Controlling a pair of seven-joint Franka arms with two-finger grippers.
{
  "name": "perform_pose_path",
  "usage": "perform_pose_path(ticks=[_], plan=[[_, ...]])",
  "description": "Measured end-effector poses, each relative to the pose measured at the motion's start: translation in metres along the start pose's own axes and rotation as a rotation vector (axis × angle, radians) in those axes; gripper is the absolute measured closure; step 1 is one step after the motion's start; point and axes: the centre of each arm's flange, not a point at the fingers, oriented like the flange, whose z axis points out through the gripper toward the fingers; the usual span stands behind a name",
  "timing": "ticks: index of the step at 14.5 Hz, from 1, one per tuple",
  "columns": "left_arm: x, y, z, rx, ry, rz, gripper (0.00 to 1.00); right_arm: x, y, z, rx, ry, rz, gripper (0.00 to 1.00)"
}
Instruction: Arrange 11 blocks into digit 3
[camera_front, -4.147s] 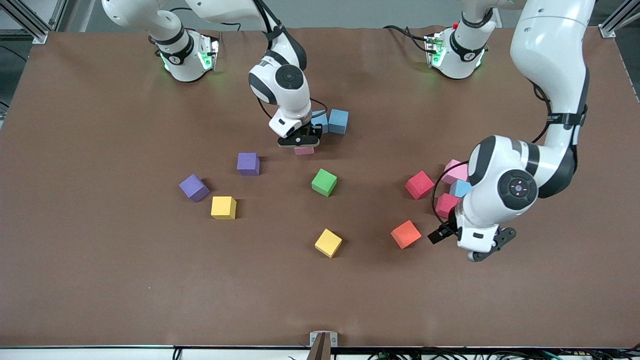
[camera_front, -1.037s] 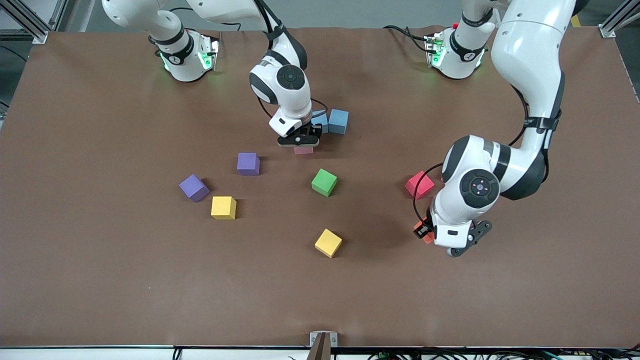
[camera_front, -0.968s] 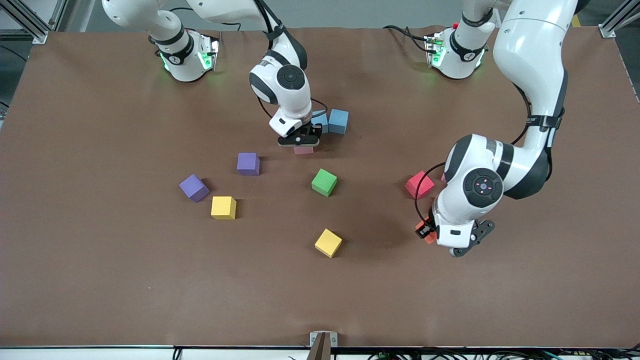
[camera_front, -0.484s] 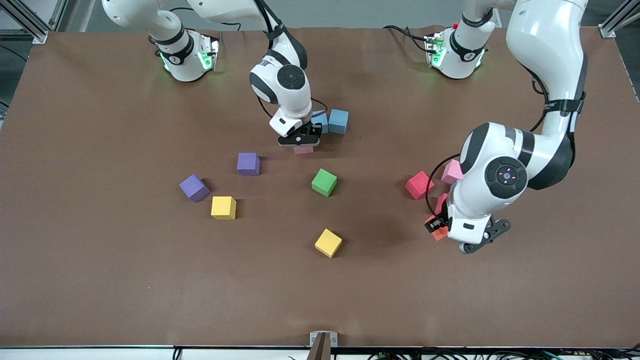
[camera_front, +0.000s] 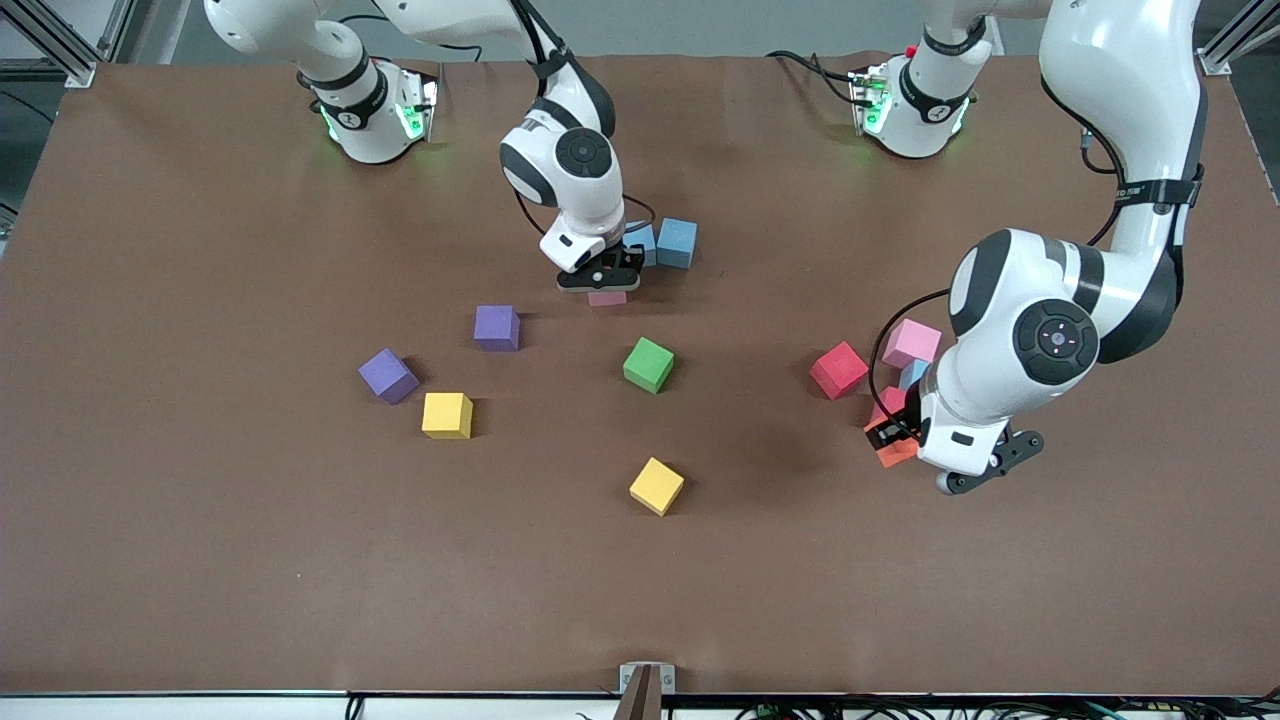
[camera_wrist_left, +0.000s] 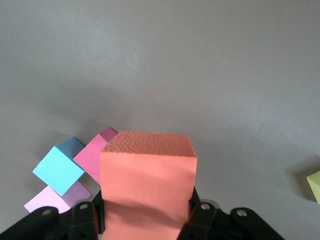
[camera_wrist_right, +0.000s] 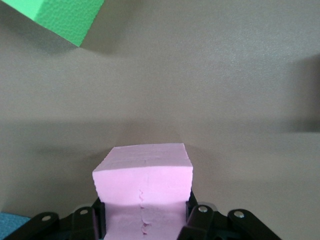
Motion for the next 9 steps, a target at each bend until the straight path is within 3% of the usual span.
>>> perform_pose_path(ticks=[7,9], plan=[[-0.0016,0.0009,0.0012,0.0,-0.004,0.001,0.41,0.0003,0.0,-0.0003,0.0,0.001,0.001,0.44],[-0.0018,0.001,0.0015,-0.003,-0.007,-0.001,0.41,0.0009,0.0,-0.0005,0.0,0.001,0.002,0.37]])
